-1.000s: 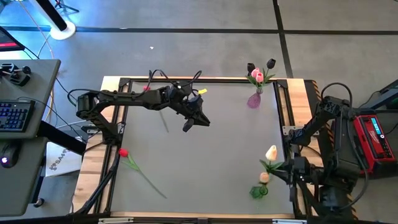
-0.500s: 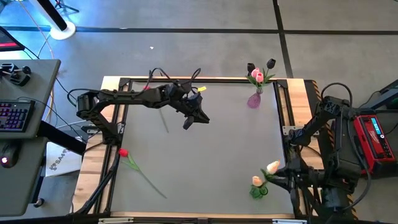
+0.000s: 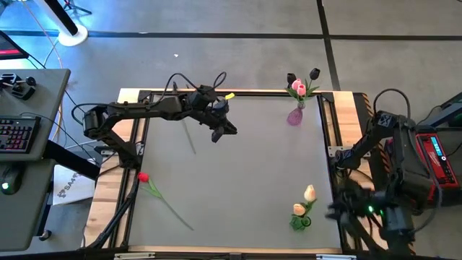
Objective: Sort flowers into vase by color
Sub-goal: Put the top red tulip into the green vase
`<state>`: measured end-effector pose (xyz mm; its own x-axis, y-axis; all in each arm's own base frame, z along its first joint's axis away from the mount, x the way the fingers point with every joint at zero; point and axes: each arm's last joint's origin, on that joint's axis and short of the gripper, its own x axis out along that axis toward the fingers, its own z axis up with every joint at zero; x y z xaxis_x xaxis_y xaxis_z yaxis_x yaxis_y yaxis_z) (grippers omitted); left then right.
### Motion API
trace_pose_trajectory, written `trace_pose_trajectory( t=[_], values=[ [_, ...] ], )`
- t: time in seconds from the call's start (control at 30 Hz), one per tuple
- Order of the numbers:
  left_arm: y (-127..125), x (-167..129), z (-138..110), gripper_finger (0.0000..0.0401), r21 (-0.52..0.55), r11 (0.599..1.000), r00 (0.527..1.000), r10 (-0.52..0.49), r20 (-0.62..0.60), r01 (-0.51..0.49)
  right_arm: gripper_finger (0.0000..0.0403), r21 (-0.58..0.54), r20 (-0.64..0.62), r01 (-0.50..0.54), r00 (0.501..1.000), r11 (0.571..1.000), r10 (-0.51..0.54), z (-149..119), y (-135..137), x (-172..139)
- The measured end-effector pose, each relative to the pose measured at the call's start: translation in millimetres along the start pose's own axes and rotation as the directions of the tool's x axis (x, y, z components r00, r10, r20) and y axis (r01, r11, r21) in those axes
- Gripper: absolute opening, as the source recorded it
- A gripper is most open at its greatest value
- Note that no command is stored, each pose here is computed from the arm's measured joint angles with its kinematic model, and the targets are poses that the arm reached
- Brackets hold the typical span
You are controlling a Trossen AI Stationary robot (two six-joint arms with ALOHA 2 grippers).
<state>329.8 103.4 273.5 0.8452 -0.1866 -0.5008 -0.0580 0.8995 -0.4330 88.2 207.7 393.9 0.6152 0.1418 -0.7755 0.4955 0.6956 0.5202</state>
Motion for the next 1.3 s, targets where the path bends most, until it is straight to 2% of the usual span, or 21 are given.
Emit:
trace_pose_trajectory(
  t=[0.1,0.13,0.23,0.43,0.53,0.67,0.83,0.9,1.03,1.1,1.23,1.3],
  values=[
    [4,-1,-1,0.0072,-0.022,0.997,0.998,0.070,-0.002,-0.070,0.0142,0.035,0.150,0.072,0.986,0.997,-0.077,17,-8,-5],
    [4,-1,-1,0.0072,-0.033,0.995,0.996,0.089,-0.001,-0.089,0.0137,0.052,0.193,0.063,0.978,0.997,-0.072,23,-9,-6],
    [6,-1,-1,0.0072,-0.090,0.986,0.990,0.140,0.012,-0.138,0.0128,-0.032,0.288,0.037,0.957,0.999,-0.026,43,-12,-11],
    [10,-2,-1,0.0072,-0.266,0.927,0.959,0.282,0.030,-0.264,0.0126,-0.004,0.444,0.053,0.895,0.999,-0.046,85,-30,-26],
    [15,-4,-6,0.0072,-0.336,0.868,0.922,0.387,-0.006,-0.366,0.0126,0.019,0.465,0.062,0.883,0.998,-0.064,98,-39,-33],
    [22,-8,-11,0.0079,-0.403,0.795,0.879,0.473,-0.057,-0.454,0.0126,-0.010,0.429,0.090,0.900,0.996,-0.077,108,-48,-38],
    [27,-10,-15,0.0115,-0.452,0.716,0.827,0.555,-0.094,-0.532,0.0126,-0.152,0.341,0.094,0.939,0.984,-0.037,114,-50,-42],
    [27,-11,-16,0.0137,-0.474,0.697,0.821,0.562,-0.105,-0.538,0.0126,-0.216,0.312,0.091,0.950,0.972,-0.019,117,-50,-42],
    [28,-12,-19,0.0175,-0.521,0.642,0.796,0.591,-0.131,-0.563,0.0126,-0.267,0.320,0.104,0.947,0.958,-0.014,128,-55,-45],
    [32,-15,-21,0.0187,-0.540,0.581,0.748,0.647,-0.148,-0.609,0.0126,-0.265,0.327,0.122,0.944,0.956,-0.029,135,-60,-47],
    [48,-30,-32,0.0193,-0.569,0.353,0.569,0.781,-0.257,-0.743,0.0126,-0.225,0.340,0.145,0.939,0.964,-0.062,146,-71,-52],
    [57,-39,-37,0.0193,-0.573,0.262,0.500,0.809,-0.309,-0.777,0.0126,-0.215,0.343,0.155,0.937,0.964,-0.074,149,-74,-53]
  ],
)
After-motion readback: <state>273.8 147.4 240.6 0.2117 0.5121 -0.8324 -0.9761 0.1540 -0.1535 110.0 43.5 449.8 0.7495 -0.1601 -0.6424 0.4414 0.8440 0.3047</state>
